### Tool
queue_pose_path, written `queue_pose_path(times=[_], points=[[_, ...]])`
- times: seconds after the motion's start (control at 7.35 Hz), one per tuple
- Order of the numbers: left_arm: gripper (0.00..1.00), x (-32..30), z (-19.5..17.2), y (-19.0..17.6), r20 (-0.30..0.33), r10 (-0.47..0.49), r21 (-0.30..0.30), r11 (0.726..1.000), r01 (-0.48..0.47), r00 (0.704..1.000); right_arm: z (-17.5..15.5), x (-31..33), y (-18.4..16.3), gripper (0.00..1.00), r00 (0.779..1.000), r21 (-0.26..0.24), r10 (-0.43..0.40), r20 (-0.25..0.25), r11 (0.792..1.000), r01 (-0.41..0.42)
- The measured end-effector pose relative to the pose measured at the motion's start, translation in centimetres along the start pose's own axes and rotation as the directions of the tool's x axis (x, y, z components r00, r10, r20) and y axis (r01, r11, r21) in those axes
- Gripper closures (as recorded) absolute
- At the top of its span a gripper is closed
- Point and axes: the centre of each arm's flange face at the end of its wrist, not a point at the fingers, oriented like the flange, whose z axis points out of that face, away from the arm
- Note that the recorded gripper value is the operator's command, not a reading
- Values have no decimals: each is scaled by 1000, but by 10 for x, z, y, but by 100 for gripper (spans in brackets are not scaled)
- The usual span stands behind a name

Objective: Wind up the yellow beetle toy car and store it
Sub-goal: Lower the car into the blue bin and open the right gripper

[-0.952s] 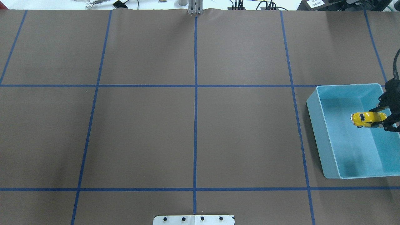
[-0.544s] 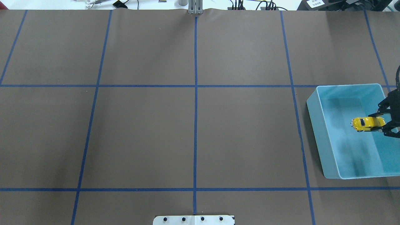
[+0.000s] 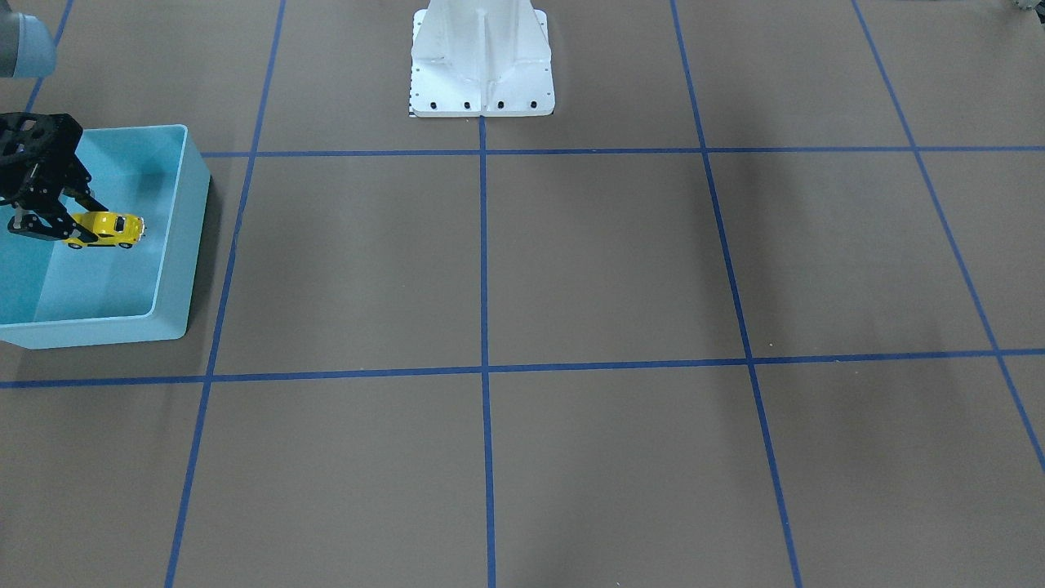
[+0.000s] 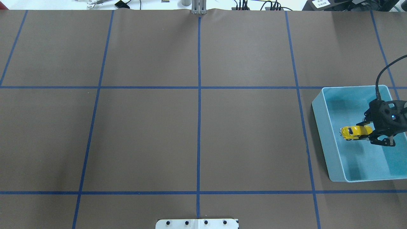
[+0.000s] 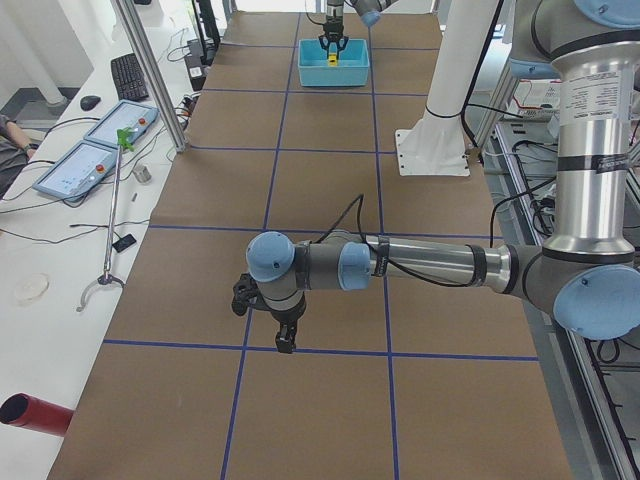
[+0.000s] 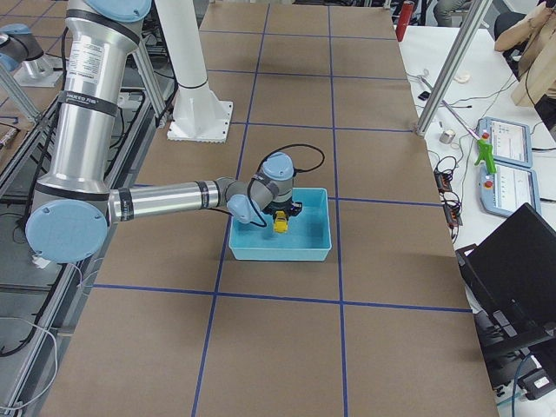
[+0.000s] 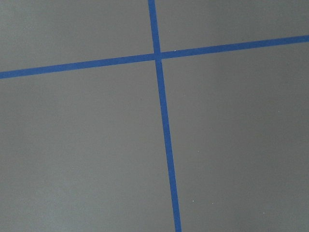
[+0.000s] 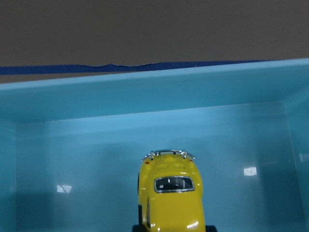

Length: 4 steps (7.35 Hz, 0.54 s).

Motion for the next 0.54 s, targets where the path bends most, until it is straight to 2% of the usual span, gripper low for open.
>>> queue_pose_path(times=[0.14,0.27,0.41,0.54], points=[[0,0,0,0,-1,0,-1,1000,0,1000,5,-1,1,42,1000,-7,1,6,1000,-1],[0,0,0,0,-2,0,-1,1000,0,1000,8,-1,3,19,1000,-10,3,12,1000,-3],[0,1,0,0,-2,5,1,1000,-5,1000,11,-2,3,0,1000,-13,6,17,1000,-6],[0,2,-1,-1,-1,15,5,1000,-15,1000,12,-3,2,0,1000,-11,11,21,1000,-11]])
